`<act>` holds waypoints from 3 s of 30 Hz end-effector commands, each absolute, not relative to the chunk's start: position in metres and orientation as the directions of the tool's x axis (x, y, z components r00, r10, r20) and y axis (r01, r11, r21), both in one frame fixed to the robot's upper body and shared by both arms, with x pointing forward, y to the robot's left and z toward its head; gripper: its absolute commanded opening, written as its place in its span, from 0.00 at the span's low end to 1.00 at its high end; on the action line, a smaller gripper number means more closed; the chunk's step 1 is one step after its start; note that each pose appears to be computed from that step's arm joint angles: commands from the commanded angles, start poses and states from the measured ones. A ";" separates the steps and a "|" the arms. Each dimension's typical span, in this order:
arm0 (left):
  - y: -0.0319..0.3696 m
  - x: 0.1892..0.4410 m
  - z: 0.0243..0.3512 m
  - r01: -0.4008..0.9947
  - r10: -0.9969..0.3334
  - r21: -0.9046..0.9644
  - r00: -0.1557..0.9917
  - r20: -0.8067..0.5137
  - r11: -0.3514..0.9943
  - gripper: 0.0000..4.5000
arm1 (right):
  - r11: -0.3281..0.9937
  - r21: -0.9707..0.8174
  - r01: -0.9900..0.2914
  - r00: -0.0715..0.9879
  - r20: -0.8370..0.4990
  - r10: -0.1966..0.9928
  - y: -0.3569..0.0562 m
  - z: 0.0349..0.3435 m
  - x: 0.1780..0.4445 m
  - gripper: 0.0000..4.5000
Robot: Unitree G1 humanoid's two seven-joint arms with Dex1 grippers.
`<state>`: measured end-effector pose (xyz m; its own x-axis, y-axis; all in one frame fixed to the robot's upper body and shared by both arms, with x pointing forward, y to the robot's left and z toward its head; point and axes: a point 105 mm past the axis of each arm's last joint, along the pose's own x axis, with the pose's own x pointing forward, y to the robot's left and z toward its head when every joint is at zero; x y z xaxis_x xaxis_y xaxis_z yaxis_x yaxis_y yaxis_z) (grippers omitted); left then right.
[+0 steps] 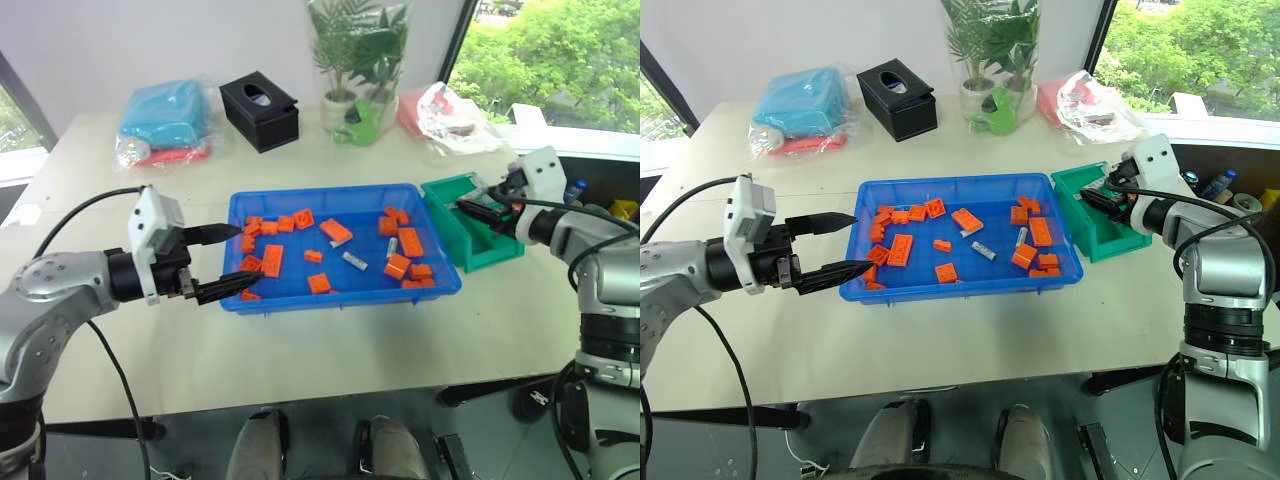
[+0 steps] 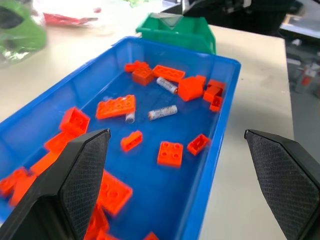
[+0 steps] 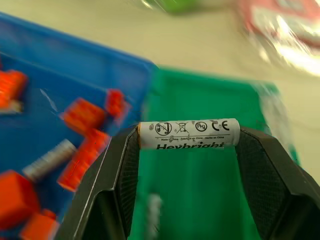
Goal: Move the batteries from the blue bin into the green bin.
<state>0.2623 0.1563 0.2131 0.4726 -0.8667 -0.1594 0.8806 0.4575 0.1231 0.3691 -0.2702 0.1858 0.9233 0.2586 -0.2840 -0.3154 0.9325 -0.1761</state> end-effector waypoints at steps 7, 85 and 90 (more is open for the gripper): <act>0.154 0.263 0.221 0.874 -0.868 0.161 0.480 -0.129 0.459 1.00 | 0.913 -0.235 -0.332 0.937 -0.188 0.293 -0.264 0.216 0.387 0.99; 0.148 0.268 0.227 0.865 -0.867 0.194 0.487 -0.106 0.462 1.00 | 0.701 -0.013 -0.713 0.628 -0.456 0.631 -0.093 0.152 0.365 0.85; 0.147 0.263 0.228 0.866 -0.867 0.197 0.485 -0.111 0.459 1.00 | 0.667 -0.059 -0.743 0.591 -0.524 0.613 -0.090 0.126 0.365 0.85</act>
